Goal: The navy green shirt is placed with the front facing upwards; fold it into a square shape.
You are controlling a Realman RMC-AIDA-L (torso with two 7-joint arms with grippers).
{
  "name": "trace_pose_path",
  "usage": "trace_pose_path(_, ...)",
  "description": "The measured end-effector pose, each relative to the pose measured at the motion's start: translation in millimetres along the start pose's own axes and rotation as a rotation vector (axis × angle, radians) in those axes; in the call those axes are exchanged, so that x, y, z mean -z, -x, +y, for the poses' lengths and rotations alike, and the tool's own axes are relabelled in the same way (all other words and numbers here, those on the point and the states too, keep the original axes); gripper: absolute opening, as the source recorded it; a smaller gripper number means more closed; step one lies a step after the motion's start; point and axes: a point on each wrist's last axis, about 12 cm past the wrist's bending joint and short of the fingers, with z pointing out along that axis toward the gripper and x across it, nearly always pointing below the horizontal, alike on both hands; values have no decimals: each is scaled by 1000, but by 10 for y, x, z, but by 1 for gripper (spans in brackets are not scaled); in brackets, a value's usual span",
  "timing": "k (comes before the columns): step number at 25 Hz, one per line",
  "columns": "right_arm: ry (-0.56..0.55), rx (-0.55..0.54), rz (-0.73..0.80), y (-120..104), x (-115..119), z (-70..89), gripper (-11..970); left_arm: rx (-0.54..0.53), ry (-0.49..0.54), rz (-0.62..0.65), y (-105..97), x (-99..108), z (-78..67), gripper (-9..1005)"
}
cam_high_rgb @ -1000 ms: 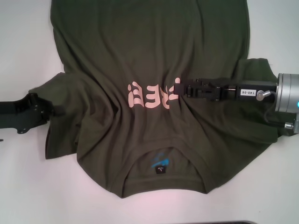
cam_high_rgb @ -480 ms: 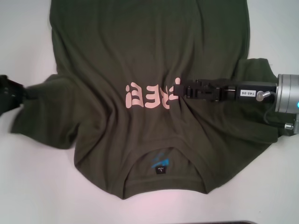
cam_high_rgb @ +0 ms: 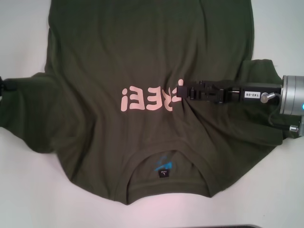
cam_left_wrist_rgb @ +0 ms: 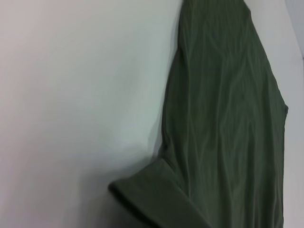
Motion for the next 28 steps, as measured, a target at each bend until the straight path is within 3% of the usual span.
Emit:
trace_pose_path(6,2,1,4,16,-17,3,728,6,21,-27,87,149,18,13)
trace_pose_path(20,4,2,9,43,-27,6,728,-16,32,-38,224,293,-93,19)
trace_pose_path(28,4,2,11,40,-27,6,729,-33,-50,68,137,175,-260,23)
